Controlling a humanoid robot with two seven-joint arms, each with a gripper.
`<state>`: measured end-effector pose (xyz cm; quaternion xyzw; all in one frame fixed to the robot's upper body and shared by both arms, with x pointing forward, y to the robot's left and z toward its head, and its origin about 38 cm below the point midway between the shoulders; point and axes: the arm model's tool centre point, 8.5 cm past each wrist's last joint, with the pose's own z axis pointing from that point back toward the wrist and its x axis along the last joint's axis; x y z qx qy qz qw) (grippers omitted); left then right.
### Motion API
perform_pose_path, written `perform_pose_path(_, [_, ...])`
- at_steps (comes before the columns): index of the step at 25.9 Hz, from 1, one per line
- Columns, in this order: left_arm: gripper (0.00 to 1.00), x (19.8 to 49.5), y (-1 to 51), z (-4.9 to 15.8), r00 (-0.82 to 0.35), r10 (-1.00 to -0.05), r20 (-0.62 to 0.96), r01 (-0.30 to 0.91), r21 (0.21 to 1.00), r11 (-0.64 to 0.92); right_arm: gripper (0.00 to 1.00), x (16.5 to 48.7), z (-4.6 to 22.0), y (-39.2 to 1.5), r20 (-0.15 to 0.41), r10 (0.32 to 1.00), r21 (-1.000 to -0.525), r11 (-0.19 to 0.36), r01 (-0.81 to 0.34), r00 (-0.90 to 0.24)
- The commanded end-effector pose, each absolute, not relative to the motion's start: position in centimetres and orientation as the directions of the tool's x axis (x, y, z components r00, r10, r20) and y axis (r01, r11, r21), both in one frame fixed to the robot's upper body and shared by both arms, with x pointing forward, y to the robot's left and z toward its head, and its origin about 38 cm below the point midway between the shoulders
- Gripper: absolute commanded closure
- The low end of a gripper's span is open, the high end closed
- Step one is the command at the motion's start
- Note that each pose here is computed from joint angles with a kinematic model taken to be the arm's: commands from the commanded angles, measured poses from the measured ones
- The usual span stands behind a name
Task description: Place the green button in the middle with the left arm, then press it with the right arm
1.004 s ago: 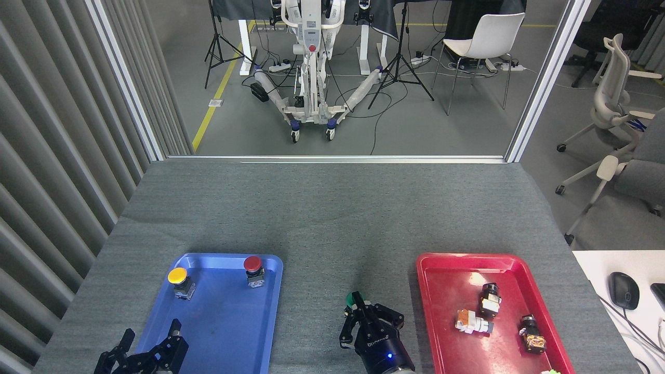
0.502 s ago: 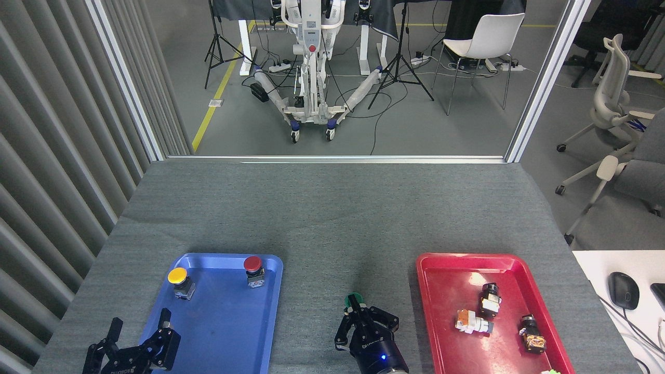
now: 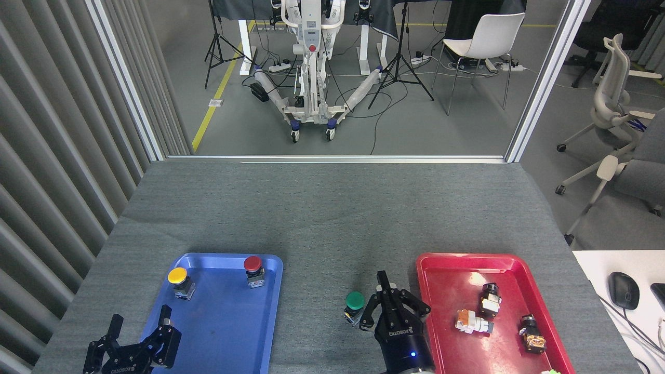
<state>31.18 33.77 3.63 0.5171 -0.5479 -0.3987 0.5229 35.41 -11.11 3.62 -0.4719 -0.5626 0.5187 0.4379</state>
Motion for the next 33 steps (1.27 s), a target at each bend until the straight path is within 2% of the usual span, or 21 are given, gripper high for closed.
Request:
perform_pose_path(1, [0.01, 31.0, 32.9, 3.9, 0.066, -0.984, 0.168, -0.164, 0.974, 0.155, 0.0, 33.5, 3.9, -15.4, 0.025, 0.993, -0.992, 0.039, 0.118, -0.114])
perform_pose_path(2, [0.0, 31.0, 32.7, 3.8, 0.059, -0.984, 0.165, -0.16, 0.975, 0.154, 0.0, 33.0, 3.8, -16.0, 0.035, 0.993, -0.993, 0.048, 0.111, -0.116])
perform_pose_path(5, [0.0, 30.9, 32.3, 3.5, 0.033, -0.987, 0.154, -0.134, 0.98, 0.149, 0.0, 32.0, 2.6, -19.1, 0.026, 0.997, -0.997, 0.031, 0.076, -0.067])
perform_pose_path(10, [0.0, 30.9, 32.4, 3.4, 0.033, -0.988, 0.149, -0.13, 0.981, 0.144, 0.0, 30.7, 1.7, -20.8, 0.013, 0.999, -0.999, 0.014, 0.047, -0.03])
perform_pose_path(16, [0.0, 30.9, 32.5, 3.3, 0.041, -0.988, 0.15, -0.129, 0.981, 0.143, 0.0, 29.8, 1.2, -21.3, 0.058, 0.998, -0.998, 0.058, 0.024, -0.002])
perform_pose_path(33, [0.0, 30.8, 32.8, 3.1, 0.045, -0.989, 0.141, -0.118, 0.984, 0.135, 0.0, 29.6, 1.5, -21.4, 0.06, 0.998, -0.998, 0.06, 0.03, -0.007])
